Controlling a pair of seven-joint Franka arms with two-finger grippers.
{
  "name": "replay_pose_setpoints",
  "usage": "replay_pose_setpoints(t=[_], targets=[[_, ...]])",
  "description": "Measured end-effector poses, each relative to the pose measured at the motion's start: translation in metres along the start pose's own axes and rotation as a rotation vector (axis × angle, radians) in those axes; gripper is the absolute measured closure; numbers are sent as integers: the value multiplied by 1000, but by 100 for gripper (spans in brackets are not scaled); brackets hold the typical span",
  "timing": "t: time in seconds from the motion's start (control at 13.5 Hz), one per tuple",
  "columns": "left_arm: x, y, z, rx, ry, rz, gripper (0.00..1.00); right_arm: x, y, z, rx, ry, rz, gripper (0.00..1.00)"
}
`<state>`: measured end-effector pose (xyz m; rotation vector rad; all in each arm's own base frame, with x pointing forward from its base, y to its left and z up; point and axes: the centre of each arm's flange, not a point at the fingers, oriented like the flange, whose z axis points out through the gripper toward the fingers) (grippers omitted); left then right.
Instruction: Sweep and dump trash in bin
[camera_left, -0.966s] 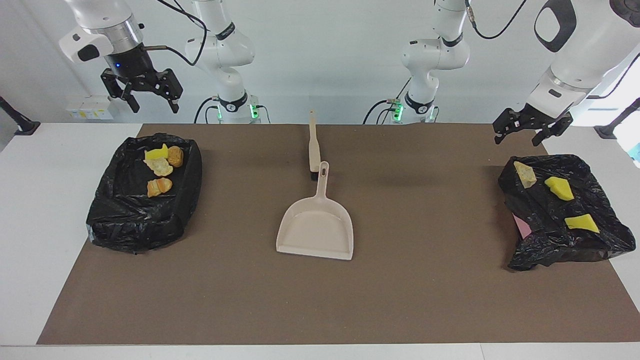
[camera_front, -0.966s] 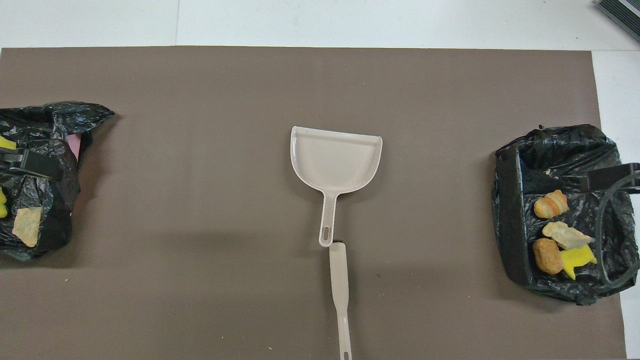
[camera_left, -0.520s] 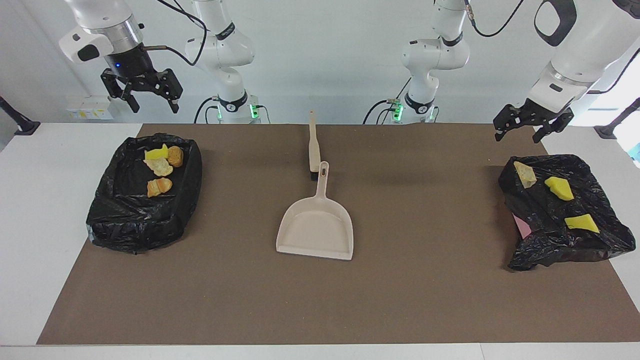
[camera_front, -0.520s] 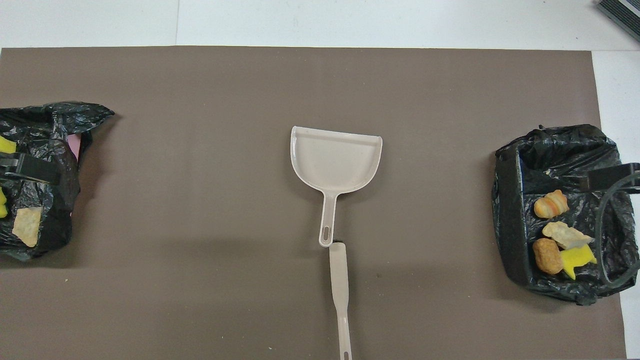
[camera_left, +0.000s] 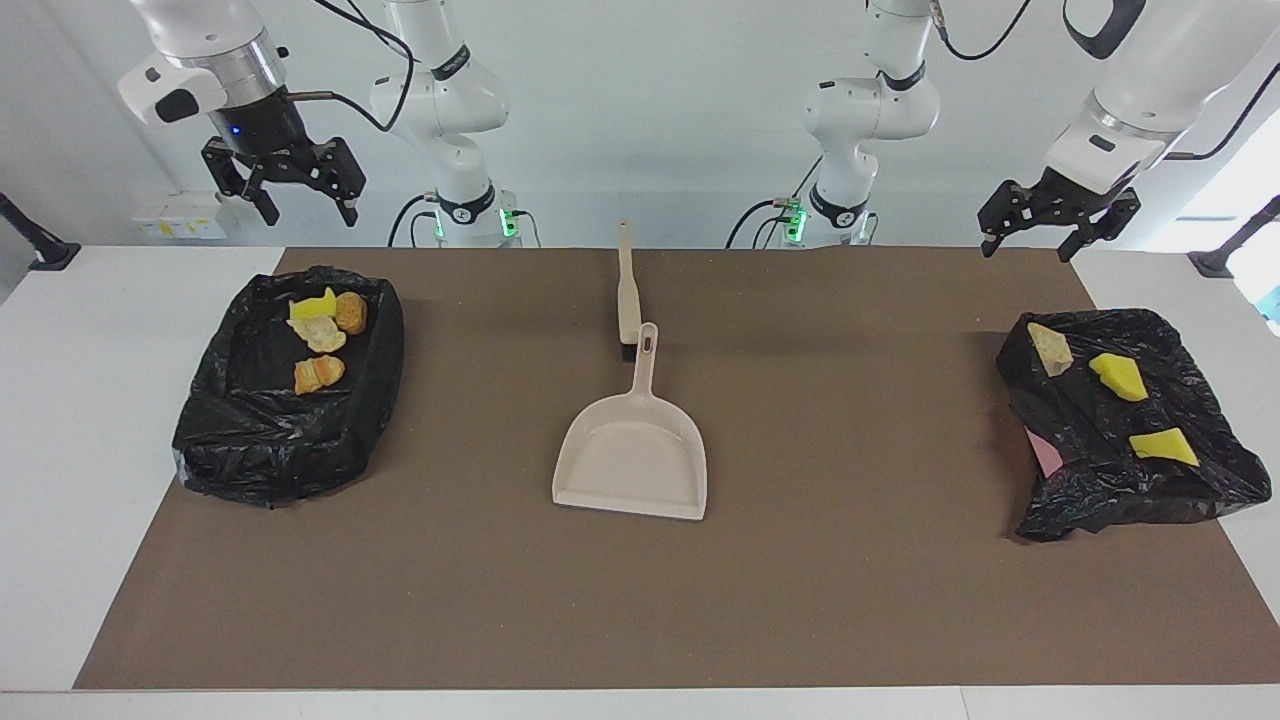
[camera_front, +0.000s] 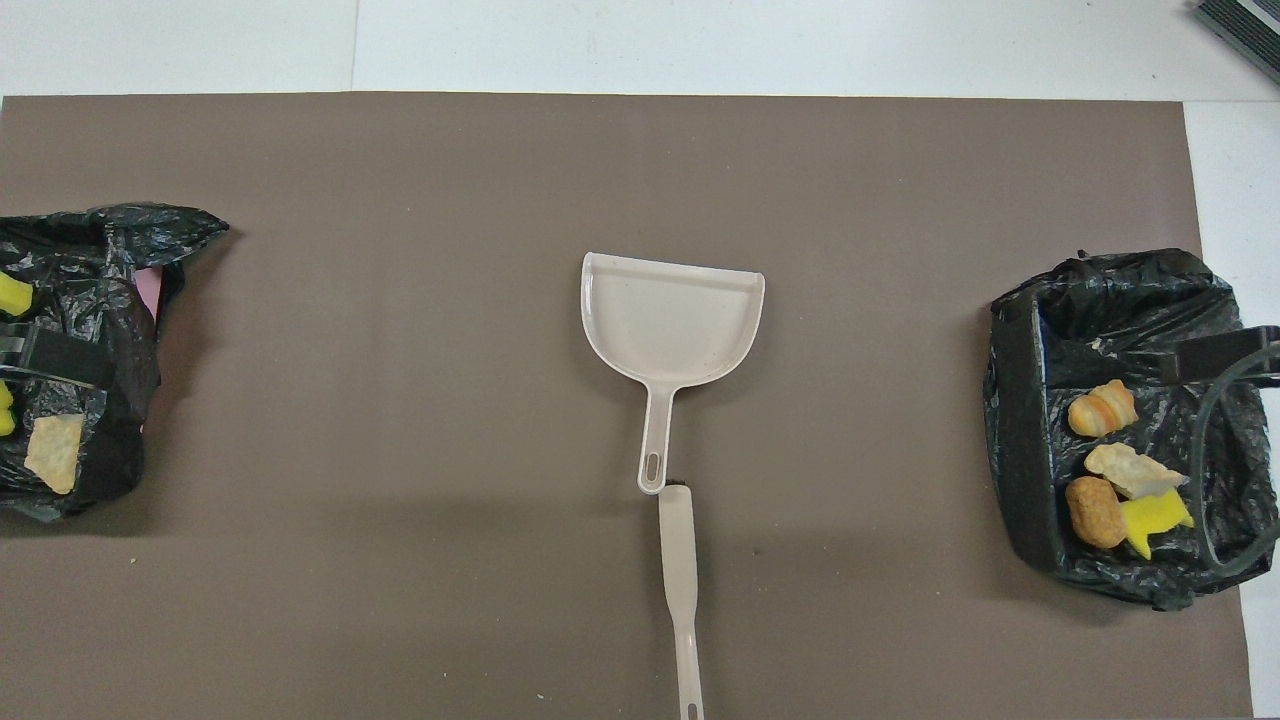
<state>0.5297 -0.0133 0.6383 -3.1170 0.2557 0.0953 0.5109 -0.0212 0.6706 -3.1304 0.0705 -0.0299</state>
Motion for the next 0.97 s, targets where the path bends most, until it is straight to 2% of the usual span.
replay_pose_setpoints(t=[0.74,0.97], targets=[[-1,-2,0,-1,-3,-5,0,0,0,0,0,0,0,0],[2,-3,-2,3,23,-6,0,0,0,0,0,0,0,0]])
